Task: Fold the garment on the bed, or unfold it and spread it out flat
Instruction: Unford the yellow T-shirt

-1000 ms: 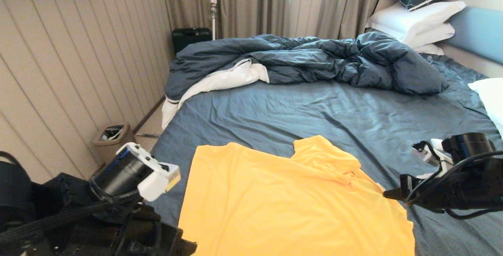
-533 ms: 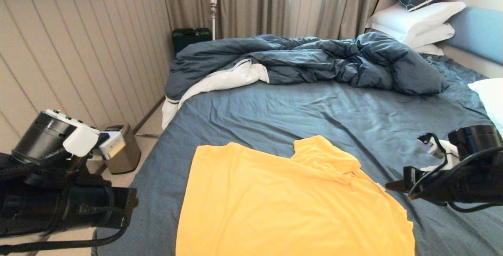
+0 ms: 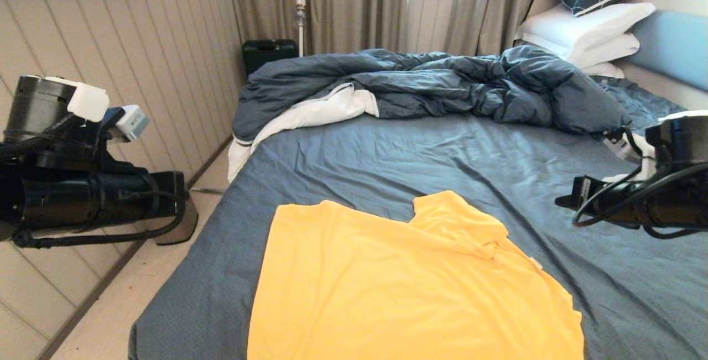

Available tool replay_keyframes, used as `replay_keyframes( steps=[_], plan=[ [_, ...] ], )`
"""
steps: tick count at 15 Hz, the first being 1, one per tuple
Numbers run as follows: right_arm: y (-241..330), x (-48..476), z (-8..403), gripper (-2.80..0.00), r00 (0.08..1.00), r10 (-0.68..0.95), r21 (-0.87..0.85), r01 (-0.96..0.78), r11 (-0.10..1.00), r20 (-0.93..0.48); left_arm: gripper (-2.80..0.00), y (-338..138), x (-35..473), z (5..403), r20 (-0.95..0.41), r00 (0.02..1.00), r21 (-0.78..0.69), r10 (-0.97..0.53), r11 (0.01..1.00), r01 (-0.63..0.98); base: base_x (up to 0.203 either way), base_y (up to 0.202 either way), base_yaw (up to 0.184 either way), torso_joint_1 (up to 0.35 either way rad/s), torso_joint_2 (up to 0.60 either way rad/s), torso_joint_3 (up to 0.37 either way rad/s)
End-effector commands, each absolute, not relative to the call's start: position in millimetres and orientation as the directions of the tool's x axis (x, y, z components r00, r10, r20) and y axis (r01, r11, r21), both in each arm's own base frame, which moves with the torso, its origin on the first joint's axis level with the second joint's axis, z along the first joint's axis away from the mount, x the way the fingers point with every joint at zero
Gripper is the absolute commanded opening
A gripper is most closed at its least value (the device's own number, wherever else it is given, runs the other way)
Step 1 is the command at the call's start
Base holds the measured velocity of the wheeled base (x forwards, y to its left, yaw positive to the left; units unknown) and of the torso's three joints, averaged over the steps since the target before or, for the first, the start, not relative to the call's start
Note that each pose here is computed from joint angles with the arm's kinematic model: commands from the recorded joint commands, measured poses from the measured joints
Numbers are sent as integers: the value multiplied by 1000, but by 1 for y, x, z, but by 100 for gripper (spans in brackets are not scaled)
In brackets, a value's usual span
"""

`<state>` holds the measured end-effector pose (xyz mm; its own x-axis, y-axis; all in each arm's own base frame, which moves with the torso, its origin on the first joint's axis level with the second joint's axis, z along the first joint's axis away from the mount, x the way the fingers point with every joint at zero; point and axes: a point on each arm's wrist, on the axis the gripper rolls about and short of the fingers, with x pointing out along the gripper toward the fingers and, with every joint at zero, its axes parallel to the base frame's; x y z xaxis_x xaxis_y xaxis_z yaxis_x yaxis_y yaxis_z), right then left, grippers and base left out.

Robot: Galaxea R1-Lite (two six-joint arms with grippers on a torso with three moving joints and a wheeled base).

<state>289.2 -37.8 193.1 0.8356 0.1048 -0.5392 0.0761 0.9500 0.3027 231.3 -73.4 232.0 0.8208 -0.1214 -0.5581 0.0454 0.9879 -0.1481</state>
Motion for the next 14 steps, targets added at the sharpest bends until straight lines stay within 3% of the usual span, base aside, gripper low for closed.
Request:
replay_keyframes(
  steps=[1,9,10,11,14],
  plan=[
    [-32,308,198,-280,838,128,305,48,951,-531,-280,-81,258,227,-576,809,-147,-120,988,42,0,0,0,0,0,0],
    [-17,373,169,-280,767,181,309,24,951,-616,-280,-104,324,168,-707,689,-148,-158,986,73,0,0,0,0,0,0],
    [-17,379,164,-23,757,181,309,29,951,-628,-280,-106,332,161,-719,677,-146,-157,987,74,0,0,0,0,0,0],
    [-17,385,159,0,751,182,310,32,950,-635,0,-108,339,156,-726,670,-146,-157,987,74,0,0,0,0,0,0],
    [-13,402,148,0,743,193,312,22,950,-641,0,-114,354,145,-736,652,-164,-182,982,89,0,0,0,0,0,0]
  ],
)
